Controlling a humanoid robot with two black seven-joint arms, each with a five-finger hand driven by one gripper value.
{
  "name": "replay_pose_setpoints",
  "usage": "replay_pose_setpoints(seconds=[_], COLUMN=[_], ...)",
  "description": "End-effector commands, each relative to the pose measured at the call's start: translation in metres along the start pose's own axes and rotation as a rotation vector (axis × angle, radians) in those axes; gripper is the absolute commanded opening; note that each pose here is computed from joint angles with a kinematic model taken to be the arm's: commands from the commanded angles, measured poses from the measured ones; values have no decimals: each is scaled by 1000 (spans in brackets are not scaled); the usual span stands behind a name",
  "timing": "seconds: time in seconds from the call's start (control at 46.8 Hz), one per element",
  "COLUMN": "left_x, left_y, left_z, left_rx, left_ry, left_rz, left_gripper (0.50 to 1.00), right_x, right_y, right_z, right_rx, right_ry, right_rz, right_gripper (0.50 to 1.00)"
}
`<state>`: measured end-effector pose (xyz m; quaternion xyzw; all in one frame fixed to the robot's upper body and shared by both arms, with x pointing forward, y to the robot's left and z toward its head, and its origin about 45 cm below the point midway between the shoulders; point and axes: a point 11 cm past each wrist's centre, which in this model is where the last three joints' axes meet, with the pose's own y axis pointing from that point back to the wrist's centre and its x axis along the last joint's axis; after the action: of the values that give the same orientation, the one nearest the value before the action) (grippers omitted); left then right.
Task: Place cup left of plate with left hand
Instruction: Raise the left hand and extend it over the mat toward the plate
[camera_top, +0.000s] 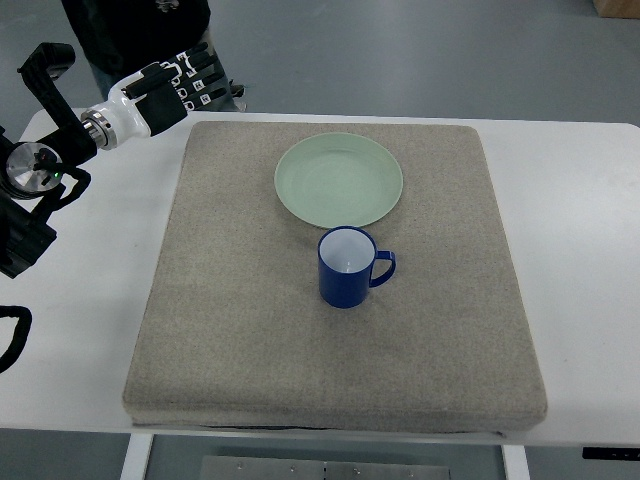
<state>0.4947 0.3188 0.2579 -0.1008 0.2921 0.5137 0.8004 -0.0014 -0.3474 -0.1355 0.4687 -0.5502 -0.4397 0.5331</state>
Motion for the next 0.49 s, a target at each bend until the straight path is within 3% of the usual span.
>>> replay_pose_setpoints(seconds=[0.0, 0.171, 0.471], left_x=[0, 0, 6], left_y=[0, -1, 4], left_z=[0, -7, -3], left_rx=[2, 31, -10], left_ry=[-2, -19, -24], left_rz=[1, 4, 9], left_gripper=[999, 999, 999], right_x=[0, 0, 0], right_y=[0, 0, 0], right_z=[0, 0, 0], right_rx=[0, 0, 0], right_ry=[0, 0, 0], right_rz=[0, 0, 0], right_gripper=[934, 934, 934])
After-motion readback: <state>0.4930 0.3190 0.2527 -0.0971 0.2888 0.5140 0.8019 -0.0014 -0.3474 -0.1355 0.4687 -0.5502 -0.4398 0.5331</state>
